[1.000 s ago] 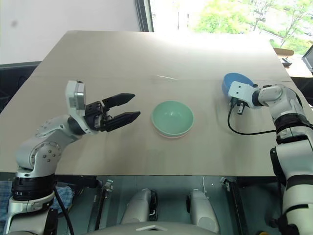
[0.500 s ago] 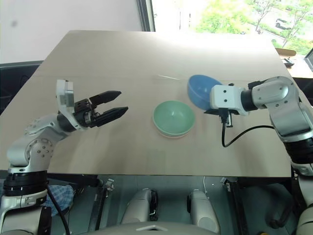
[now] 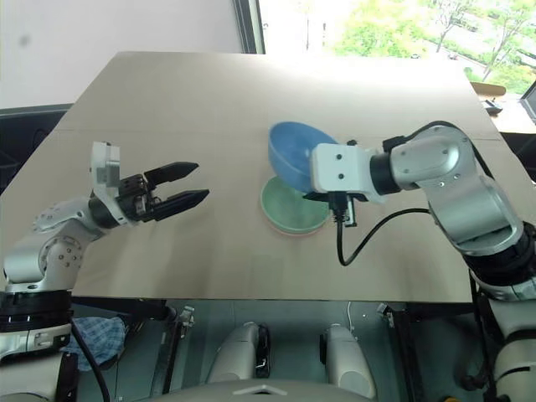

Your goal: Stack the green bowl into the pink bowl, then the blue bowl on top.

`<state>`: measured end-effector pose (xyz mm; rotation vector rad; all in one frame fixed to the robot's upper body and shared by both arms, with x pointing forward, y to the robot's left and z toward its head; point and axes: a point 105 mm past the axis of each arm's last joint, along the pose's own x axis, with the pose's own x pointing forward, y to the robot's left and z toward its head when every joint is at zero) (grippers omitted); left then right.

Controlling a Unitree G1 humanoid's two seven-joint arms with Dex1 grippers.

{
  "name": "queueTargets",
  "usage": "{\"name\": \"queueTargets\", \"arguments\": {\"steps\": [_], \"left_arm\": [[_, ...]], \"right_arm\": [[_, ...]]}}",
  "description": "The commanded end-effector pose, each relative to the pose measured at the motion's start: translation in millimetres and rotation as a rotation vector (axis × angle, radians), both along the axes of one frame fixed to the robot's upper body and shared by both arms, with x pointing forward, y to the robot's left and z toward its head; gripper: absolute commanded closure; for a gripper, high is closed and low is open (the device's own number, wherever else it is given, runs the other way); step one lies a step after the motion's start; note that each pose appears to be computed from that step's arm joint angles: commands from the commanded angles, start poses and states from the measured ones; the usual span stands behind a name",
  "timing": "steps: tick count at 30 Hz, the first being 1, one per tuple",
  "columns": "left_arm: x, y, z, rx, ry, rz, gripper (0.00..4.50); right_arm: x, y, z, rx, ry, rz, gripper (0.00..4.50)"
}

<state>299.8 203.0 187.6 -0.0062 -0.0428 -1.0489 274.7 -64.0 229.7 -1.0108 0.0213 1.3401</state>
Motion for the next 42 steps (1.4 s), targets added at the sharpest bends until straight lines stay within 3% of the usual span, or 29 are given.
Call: {"name": "queueTargets", "arguments": {"steps": [1,4,8,9,15,20,24,30,35,42], "left_arm": [[0,3,12,0.013,-0.051,0.001,0.11],[1,1,11,0.015,-0.05,-0.008,0.11],[1,-2,9,0.016,-0.048,-0.017,0.11],[2,-2,9,0.016,-0.048,-0.019,0.11],[0,-7,10,0.006,-0.039,-0.024,0.11],[0,-10,9,-0.017,-0.019,0.008,0.11],[4,-7,-5,0.024,0.005,0.093,0.11],[1,-6,-24,0.071,0.0,0.145,0.11],[-5,-6,-43,0.13,0.017,0.158,0.11],[-12,-4,-54,0.158,0.009,0.16,0.11]], "right_arm": [[-8,9,11,0.012,-0.044,0.027,4.1],[-15,15,11,0.014,-0.03,0.044,2.93],[-14,15,14,0.028,-0.05,0.027,1.03],[-14,13,14,0.034,-0.04,0.013,0.91],[-9,-22,19,0.185,0.125,-0.154,0.91],[3,-84,12,0.347,0.16,-0.389,0.91],[-6,-128,-1,0.524,0.194,-0.513,0.91],[-30,-176,-43,0.63,0.247,-0.628,0.91],[-44,-196,-65,0.673,0.232,-0.64,0.91],[-60,-209,-77,0.72,0.231,-0.639,0.91]]}}
